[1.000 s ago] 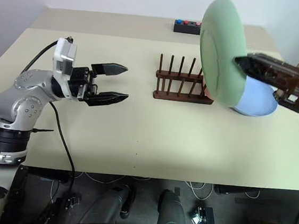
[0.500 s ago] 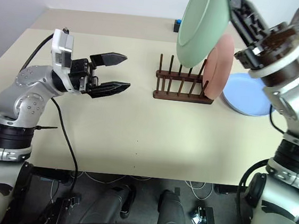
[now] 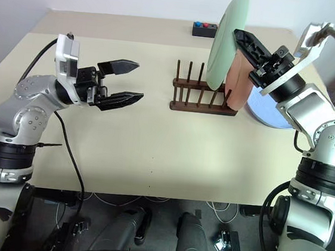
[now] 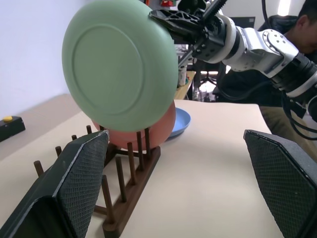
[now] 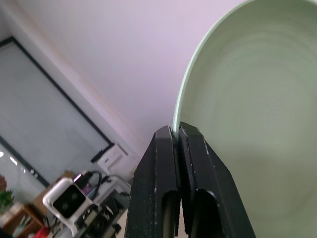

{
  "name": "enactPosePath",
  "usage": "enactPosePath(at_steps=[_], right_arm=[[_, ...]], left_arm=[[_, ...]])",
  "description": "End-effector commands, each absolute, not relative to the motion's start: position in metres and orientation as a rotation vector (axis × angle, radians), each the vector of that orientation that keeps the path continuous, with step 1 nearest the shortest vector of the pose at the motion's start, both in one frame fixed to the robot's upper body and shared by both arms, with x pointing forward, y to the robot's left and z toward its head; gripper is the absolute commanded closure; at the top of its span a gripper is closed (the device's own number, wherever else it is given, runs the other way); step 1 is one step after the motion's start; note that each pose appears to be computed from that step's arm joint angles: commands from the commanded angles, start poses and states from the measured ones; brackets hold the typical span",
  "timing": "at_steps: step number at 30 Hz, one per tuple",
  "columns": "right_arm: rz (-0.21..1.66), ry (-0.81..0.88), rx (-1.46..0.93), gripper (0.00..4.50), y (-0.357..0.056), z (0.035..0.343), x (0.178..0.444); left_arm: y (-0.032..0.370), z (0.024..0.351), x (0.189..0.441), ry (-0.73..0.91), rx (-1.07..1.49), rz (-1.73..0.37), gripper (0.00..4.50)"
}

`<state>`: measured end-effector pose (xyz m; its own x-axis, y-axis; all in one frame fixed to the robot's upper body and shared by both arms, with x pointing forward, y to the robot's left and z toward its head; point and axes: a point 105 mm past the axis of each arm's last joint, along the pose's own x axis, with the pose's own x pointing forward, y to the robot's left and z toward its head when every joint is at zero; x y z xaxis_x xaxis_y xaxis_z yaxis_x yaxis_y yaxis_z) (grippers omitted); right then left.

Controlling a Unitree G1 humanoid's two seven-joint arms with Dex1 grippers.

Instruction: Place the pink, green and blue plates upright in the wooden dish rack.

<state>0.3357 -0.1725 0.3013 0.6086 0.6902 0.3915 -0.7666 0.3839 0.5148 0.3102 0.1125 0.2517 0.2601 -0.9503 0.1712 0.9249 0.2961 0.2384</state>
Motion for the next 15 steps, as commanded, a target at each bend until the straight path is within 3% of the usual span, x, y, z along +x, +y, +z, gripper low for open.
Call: enactPosePath(at_steps=[1,15], right_arm=[[0.981,-0.129,0.669,4.48,-0.169,0.304,0.329],[0.979,-0.061,0.6,4.48,-0.184,0.292,0.345]], left_arm=[[0.113,0.261,0.304,-0.354,0.135,-1.277,0.0],[0.115,0.262,0.302,-0.359,0.135,-1.275,0.0]])
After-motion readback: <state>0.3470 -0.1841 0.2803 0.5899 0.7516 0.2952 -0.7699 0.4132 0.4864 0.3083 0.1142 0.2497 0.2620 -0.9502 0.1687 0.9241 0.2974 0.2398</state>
